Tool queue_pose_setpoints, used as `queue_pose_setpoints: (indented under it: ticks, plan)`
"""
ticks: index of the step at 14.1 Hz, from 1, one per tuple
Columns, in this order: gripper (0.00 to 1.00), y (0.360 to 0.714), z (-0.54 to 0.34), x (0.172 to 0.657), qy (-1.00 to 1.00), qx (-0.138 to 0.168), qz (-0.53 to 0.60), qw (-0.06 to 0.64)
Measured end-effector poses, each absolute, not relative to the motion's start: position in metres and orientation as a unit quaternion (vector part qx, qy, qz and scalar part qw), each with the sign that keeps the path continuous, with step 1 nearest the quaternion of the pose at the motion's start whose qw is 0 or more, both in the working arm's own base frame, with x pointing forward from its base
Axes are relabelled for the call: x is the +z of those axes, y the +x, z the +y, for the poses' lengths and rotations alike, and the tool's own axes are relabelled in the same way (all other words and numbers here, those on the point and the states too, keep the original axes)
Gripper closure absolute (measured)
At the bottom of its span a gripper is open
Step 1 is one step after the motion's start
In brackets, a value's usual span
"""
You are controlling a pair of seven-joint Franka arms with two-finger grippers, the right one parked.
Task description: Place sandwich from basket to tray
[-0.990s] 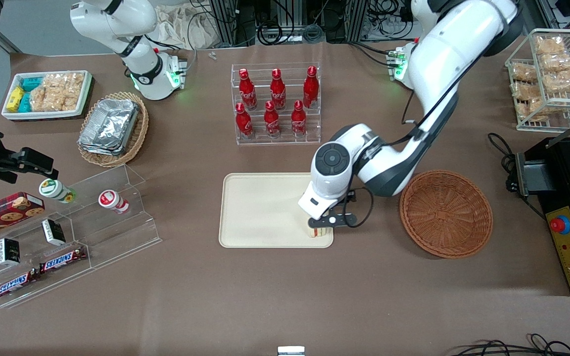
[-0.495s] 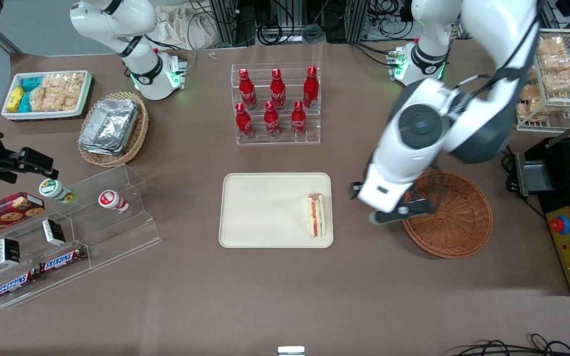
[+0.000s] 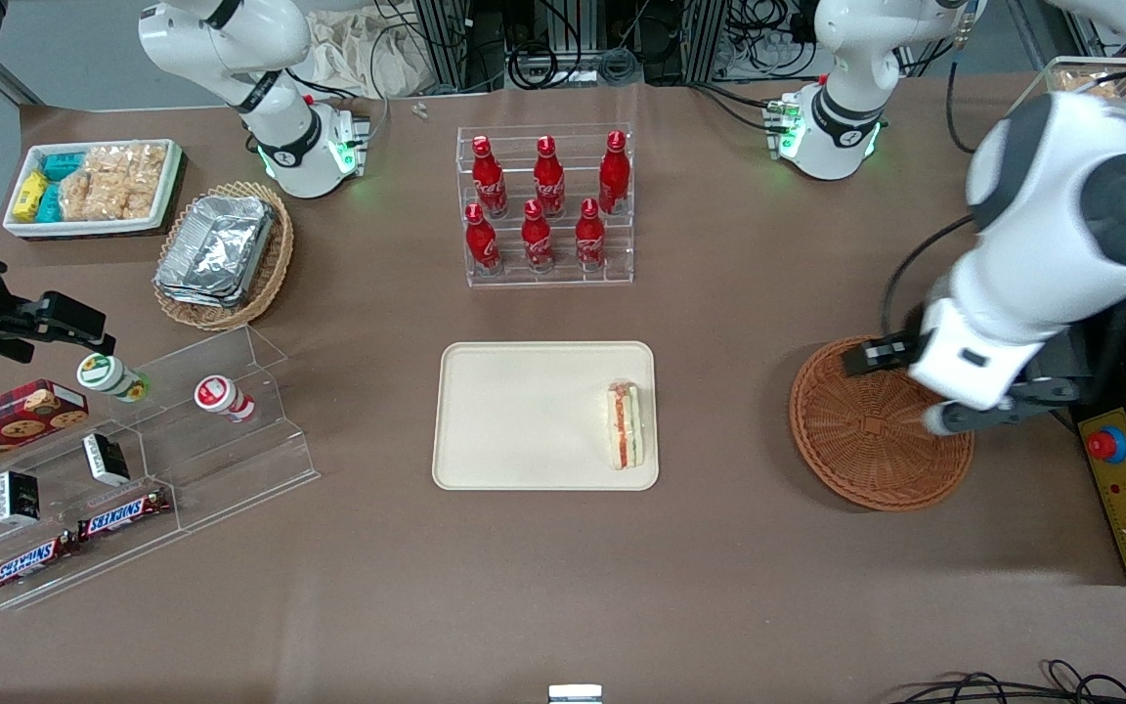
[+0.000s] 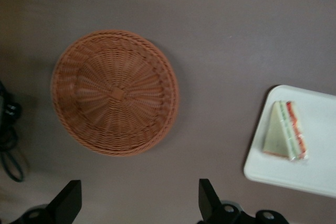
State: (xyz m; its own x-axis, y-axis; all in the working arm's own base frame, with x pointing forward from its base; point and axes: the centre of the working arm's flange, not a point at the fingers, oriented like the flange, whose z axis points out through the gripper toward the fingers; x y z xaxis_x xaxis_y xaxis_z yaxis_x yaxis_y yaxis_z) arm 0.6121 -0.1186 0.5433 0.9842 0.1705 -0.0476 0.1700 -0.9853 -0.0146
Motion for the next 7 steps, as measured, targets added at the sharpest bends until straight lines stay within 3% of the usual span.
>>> queue_pose_setpoints:
  ticks: [3,7]
  plan:
    - [0.0,0.591,-0.059,0.552,-1.0,0.021,-0.021,-0.002]
    - [0.0,0.56,-0.046,0.555,-0.998,0.015,0.054,0.003]
